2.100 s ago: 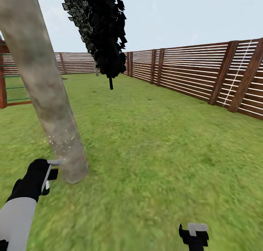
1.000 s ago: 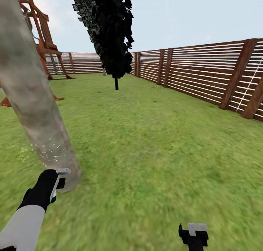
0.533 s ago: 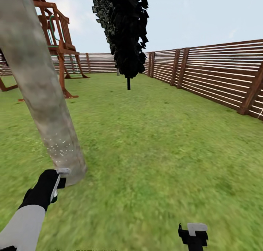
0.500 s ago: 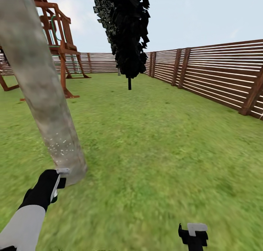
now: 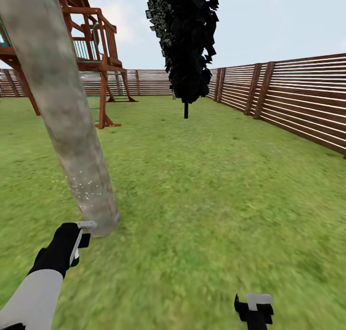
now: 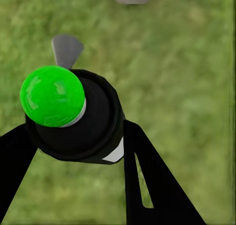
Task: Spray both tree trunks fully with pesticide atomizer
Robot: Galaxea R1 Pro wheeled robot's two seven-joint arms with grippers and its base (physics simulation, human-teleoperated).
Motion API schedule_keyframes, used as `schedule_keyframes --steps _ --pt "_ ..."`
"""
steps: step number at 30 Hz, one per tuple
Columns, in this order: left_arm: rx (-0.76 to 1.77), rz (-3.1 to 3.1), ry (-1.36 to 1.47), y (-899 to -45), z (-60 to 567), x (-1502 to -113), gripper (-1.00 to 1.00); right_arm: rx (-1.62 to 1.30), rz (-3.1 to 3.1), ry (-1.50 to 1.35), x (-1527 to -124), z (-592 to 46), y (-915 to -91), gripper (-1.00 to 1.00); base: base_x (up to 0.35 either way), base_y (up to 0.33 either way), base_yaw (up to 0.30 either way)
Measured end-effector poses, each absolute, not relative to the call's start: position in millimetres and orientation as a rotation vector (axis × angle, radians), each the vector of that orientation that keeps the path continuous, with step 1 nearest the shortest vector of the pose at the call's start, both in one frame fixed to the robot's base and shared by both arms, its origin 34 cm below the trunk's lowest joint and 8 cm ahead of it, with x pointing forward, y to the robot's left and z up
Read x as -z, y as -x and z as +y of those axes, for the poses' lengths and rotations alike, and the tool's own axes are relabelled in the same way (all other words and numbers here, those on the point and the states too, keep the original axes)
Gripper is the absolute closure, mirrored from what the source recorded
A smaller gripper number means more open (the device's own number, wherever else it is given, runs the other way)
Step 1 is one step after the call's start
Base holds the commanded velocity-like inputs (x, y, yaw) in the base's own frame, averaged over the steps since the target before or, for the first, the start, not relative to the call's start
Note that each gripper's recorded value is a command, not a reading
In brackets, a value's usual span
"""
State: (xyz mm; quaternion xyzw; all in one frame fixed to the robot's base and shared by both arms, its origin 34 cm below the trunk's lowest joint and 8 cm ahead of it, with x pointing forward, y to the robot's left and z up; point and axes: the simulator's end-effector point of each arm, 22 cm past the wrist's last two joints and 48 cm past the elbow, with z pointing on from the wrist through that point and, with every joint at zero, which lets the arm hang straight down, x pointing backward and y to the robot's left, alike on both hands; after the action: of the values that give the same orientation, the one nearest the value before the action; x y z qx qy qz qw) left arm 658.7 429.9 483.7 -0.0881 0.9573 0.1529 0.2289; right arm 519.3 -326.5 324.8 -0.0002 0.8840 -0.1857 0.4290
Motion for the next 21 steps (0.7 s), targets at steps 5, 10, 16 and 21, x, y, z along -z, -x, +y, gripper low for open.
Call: schedule_keyframes --steps 5,10,16,21 --pt "-0.422 2.634 0.244 -658.9 430.1 -484.2 1.0 0.465 2.207 0.001 -324.7 -327.5 -519.0 -1.0 0.193 -0.235 0.004" --pt "-0.422 2.634 0.245 -658.9 430.2 -484.2 1.0 0.467 2.206 0.001 -325.0 -328.5 -519.3 -1.0 0.195 -0.234 0.0" --pt "-0.422 2.634 0.245 -658.9 430.2 -484.2 1.0 0.466 2.206 0.0 -325.0 -327.7 -519.4 -1.0 0.195 -0.234 0.021" --pt "-0.426 2.631 0.245 -659.1 431.7 -485.3 1.0 0.464 2.206 0.001 -324.9 -326.6 -519.5 -1.0 0.195 -0.234 0.241"
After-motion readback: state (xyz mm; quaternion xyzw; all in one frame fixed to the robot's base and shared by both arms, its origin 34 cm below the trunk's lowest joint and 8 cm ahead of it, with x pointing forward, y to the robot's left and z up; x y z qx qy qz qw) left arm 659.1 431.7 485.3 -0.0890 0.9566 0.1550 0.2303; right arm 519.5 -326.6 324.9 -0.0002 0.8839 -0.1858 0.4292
